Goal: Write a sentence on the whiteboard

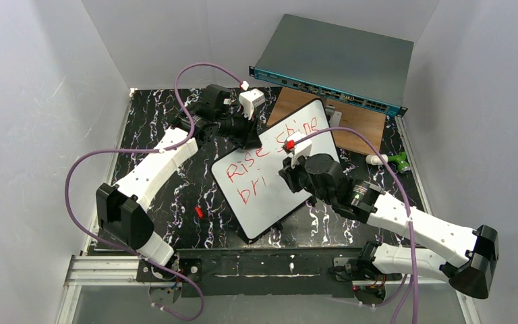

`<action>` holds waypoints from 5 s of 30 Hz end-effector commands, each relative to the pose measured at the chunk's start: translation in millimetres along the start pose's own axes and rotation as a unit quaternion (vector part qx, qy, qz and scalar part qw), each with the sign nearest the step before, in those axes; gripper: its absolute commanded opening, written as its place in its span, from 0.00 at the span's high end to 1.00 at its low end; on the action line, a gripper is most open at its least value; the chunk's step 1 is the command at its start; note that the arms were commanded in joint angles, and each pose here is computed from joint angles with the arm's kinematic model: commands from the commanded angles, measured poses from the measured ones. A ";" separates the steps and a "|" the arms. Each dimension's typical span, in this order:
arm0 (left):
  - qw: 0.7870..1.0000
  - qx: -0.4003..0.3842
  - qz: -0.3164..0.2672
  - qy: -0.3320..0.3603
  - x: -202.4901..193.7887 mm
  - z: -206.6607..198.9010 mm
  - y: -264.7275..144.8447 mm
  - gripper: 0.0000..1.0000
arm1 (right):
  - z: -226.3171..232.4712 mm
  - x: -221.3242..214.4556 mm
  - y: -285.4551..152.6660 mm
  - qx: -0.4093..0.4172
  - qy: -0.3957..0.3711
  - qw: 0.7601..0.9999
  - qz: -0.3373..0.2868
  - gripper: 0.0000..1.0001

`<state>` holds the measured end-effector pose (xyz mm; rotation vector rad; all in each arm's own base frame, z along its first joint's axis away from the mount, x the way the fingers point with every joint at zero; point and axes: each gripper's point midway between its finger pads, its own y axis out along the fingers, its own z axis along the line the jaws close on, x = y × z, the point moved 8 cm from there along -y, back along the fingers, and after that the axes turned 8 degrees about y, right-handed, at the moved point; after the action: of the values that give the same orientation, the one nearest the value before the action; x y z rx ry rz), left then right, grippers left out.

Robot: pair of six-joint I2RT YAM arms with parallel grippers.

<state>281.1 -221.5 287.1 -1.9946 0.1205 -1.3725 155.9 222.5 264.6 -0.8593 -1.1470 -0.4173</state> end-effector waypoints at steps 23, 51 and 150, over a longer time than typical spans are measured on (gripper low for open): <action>1.000 -0.013 -0.008 0.019 7.8 -4.4 -0.4 1.00 | 0.1 23.2 21.7 0.011 0.020 0.999 -0.035 0.99; 1.000 -0.011 -0.007 0.021 6.6 -3.8 0.2 1.00 | 10.2 25.3 31.4 0.061 0.017 0.998 -0.025 0.99; 1.000 -0.007 -0.010 0.026 6.0 -4.2 -2.0 1.00 | -12.1 -30.5 29.4 -0.003 0.031 0.997 0.066 0.99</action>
<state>285.3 -222.2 285.5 -1.9911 0.1116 -1.3558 173.8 228.7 233.0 -0.9080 -1.0525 -0.3517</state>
